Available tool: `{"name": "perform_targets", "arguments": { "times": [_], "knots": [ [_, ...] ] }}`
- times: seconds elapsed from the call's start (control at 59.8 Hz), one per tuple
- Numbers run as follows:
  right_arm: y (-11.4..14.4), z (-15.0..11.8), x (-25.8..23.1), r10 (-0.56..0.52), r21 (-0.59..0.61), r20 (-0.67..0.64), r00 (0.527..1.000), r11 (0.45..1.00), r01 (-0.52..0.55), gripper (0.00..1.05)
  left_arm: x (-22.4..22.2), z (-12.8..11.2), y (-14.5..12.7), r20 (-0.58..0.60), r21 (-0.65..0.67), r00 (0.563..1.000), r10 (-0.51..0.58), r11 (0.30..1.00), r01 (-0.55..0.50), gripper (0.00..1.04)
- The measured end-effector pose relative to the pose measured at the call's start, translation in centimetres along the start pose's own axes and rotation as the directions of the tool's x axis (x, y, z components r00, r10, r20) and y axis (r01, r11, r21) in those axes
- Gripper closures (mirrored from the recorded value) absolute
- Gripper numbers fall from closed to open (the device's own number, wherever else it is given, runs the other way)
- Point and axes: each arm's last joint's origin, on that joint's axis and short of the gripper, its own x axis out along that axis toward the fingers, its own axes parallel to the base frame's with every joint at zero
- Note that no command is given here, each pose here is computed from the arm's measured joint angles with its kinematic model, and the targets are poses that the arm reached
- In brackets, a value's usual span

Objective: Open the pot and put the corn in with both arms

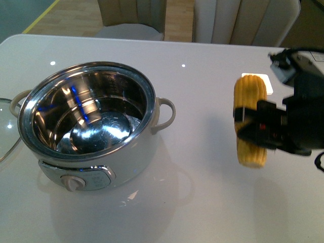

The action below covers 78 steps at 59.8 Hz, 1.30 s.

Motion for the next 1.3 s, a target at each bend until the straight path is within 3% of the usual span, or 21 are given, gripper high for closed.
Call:
{"name": "perform_targets", "arguments": {
  "times": [0.201,0.518,0.953,1.304],
  "knots": [
    [3.5,3.4,-1.3,0.138,0.046,0.071,0.988,0.989,-0.141,0.90,0.0,0.0,0.0,0.000,0.000,1.000,0.000,1.000,0.000,0.07],
    [9.6,6.4,0.3,0.260,0.107,0.064,0.963,0.958,-0.266,0.90,0.0,0.0,0.0,0.000,0.000,1.000,0.000,1.000,0.000,0.07],
    [15.8,7.5,4.8,0.339,0.186,-0.011,0.941,0.925,-0.331,0.90,0.0,0.0,0.0,0.000,0.000,1.000,0.000,1.000,0.000,0.07],
    [17.6,5.1,7.7,0.329,0.200,-0.111,0.938,0.932,-0.303,0.90,0.0,0.0,0.0,0.000,0.000,1.000,0.000,1.000,0.000,0.07]
  ]
}}
